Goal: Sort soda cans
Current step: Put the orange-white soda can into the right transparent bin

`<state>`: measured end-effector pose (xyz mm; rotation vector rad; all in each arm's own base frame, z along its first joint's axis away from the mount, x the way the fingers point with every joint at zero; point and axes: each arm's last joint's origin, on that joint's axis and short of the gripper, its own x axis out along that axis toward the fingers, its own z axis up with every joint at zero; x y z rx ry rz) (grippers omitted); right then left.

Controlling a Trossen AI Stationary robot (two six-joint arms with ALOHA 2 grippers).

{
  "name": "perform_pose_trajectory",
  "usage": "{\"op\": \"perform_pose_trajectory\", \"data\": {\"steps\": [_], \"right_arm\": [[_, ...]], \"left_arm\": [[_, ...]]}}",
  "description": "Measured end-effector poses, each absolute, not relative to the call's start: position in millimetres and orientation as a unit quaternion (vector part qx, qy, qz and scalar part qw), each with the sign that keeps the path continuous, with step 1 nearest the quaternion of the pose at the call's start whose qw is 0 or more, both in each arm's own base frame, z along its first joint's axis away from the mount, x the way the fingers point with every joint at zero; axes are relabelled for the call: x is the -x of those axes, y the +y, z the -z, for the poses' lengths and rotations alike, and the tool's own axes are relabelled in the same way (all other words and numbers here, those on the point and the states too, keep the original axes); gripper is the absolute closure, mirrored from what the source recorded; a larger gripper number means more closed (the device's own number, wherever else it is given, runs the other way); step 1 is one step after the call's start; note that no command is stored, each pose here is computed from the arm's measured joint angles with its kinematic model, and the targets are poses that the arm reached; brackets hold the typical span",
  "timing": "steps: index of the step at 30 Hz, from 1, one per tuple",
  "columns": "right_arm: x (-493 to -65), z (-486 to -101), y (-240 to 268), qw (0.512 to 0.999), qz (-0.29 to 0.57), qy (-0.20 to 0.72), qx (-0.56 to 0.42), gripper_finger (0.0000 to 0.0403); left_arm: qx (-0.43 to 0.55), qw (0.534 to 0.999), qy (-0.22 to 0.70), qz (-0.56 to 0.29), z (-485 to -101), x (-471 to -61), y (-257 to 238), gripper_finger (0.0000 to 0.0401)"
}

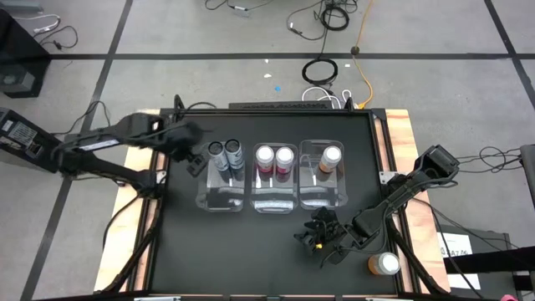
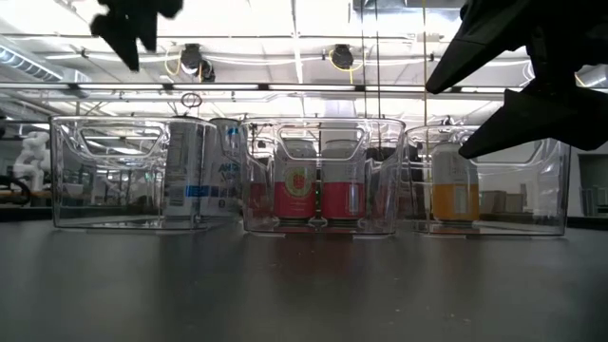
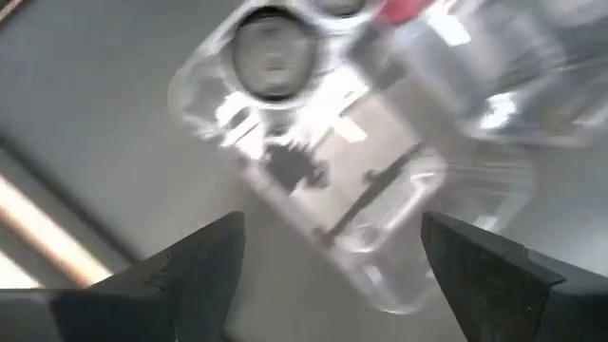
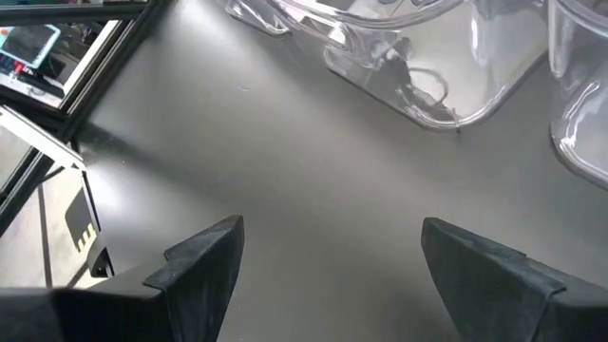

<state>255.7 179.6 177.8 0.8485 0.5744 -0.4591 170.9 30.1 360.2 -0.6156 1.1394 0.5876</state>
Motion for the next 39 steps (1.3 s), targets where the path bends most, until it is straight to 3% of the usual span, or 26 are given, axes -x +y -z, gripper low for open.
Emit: {"op": "perform_pose_trajectory", "data": {"steps": [10,18,25,30,39], "right_arm": [[-258.2,-180.8,180.3,0.846,0.222,0.242,-0.421,0.0090],[-270.1,-215.8,189.2,0.861,0.218,0.247,-0.388,0.0090],[-268.6,-286.3,187.3,0.850,0.255,0.332,-0.321,0.0090],[-256.5,-333.4,181.3,0.822,0.264,0.390,-0.319,0.0090],[-224.9,-343.9,181.1,0.722,0.262,0.566,-0.301,0.0090]], "left_arm": [[0.271,0.852,0.415,-0.169,-365.4,-166.9,-39.2,0.0073],[0.247,0.859,0.423,-0.151,-319.2,-180.5,-83.4,0.0073],[0.261,0.842,0.442,-0.168,-270.8,-187.1,-102.8,0.0073],[0.279,0.851,0.424,-0.136,-251.8,-195.0,-119.5,0.0073],[0.284,0.870,0.394,-0.088,-240.0,-203.4,-150.9,0.0073]]}}
